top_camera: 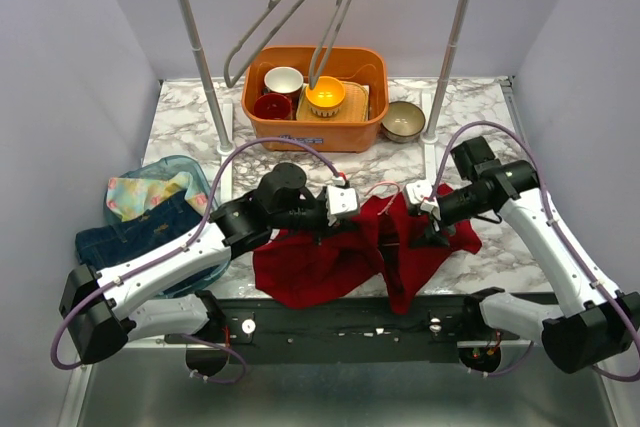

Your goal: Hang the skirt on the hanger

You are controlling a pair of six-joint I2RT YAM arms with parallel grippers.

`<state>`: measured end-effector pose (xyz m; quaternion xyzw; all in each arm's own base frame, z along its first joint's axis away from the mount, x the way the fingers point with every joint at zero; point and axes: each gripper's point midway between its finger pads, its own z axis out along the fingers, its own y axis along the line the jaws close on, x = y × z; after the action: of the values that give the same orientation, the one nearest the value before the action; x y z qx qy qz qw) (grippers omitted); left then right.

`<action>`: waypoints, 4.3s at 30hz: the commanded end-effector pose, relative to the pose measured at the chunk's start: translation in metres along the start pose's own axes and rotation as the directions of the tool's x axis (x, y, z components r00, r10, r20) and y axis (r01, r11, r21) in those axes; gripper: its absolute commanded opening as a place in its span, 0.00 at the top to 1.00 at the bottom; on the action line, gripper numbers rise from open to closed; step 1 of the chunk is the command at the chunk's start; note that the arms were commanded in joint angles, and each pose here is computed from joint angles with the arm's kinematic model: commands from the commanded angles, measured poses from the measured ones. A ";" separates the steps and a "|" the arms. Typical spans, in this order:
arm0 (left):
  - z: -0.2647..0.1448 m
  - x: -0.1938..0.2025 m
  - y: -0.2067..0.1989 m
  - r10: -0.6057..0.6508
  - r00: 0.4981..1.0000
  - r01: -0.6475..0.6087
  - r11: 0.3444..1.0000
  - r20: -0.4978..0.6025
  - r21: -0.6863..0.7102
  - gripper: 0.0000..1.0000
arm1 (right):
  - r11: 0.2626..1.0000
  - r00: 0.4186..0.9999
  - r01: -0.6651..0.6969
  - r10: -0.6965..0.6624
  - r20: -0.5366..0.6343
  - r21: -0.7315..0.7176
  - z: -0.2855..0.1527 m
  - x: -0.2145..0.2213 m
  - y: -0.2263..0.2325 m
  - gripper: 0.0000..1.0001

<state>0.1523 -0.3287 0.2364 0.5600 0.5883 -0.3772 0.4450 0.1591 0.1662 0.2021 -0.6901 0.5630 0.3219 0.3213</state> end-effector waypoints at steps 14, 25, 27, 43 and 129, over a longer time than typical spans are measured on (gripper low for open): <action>-0.042 -0.023 0.053 -0.034 0.992 0.082 0.912 0.125 -0.403 0.11 | 0.923 0.970 -0.243 0.227 0.086 0.297 -0.029 -0.012 -0.010 0.99; -0.079 0.034 0.106 -0.169 0.986 0.115 0.659 0.002 -0.743 0.01 | 0.835 0.942 -0.331 0.321 0.101 0.439 -0.065 -0.005 -0.015 0.99; -0.075 0.047 0.107 -0.219 0.975 0.170 0.635 0.036 -0.754 0.01 | 0.821 0.938 -0.343 0.327 0.116 0.457 -0.071 -0.010 -0.017 0.99; -0.044 0.080 0.161 -0.319 0.914 0.403 0.633 0.252 -0.661 0.18 | 0.840 0.928 -0.372 0.348 0.136 0.396 -0.064 -0.014 -0.011 0.99; -0.175 0.037 0.075 -0.187 0.914 0.383 0.688 0.359 -0.616 0.03 | 0.243 0.780 -0.607 0.363 0.510 0.756 -0.201 -0.069 -0.343 0.99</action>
<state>0.2051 -0.1472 0.2590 0.2039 0.7050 -0.2831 0.6174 0.5049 0.1022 0.3819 -0.1523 0.8142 0.1480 0.5403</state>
